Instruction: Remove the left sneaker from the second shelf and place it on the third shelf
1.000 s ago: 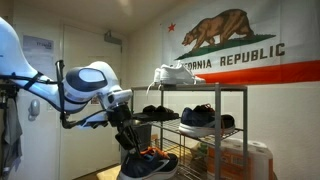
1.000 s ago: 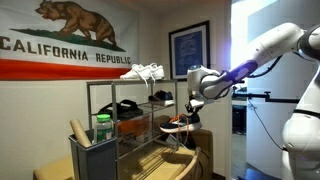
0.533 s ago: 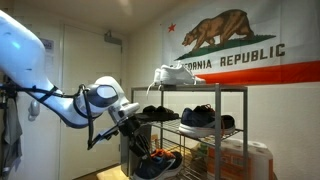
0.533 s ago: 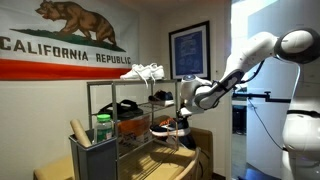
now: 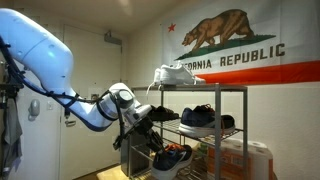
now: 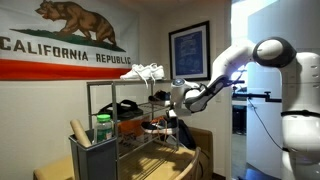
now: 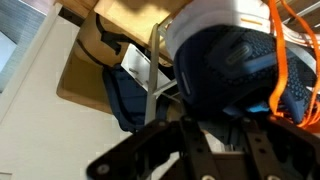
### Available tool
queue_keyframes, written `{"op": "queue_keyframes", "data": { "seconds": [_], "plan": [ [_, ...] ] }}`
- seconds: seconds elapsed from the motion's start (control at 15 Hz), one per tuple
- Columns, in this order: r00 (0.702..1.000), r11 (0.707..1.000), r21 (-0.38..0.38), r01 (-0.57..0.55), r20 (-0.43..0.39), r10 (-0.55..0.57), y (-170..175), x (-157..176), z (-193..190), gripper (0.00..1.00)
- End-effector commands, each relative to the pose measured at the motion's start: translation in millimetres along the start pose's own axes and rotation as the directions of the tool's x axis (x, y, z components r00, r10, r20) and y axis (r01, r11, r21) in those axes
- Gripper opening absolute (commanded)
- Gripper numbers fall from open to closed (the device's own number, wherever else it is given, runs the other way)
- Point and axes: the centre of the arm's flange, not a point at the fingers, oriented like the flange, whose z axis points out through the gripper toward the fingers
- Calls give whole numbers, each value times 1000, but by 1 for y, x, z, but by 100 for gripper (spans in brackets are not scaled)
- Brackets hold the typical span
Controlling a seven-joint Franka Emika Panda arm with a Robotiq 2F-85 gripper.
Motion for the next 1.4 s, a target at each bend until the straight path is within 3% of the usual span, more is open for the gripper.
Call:
{"op": "queue_keyframes", "data": {
  "seconds": [0.0,0.53,0.6,0.67,1.13,1.2,1.33],
  "plan": [
    [997,999,25,-45,-54,47,-29,14,18,9],
    [991,995,19,-102,-88,103,-42,19,42,8],
    [990,994,18,-104,-89,105,-42,20,40,29],
    [990,994,16,-106,-91,107,-41,20,39,40],
    [988,993,11,-115,-99,116,-31,22,25,93],
    [989,994,5,-112,-98,112,-28,20,20,99],
    [989,994,9,-109,-100,109,-22,16,8,100]
  ]
}}
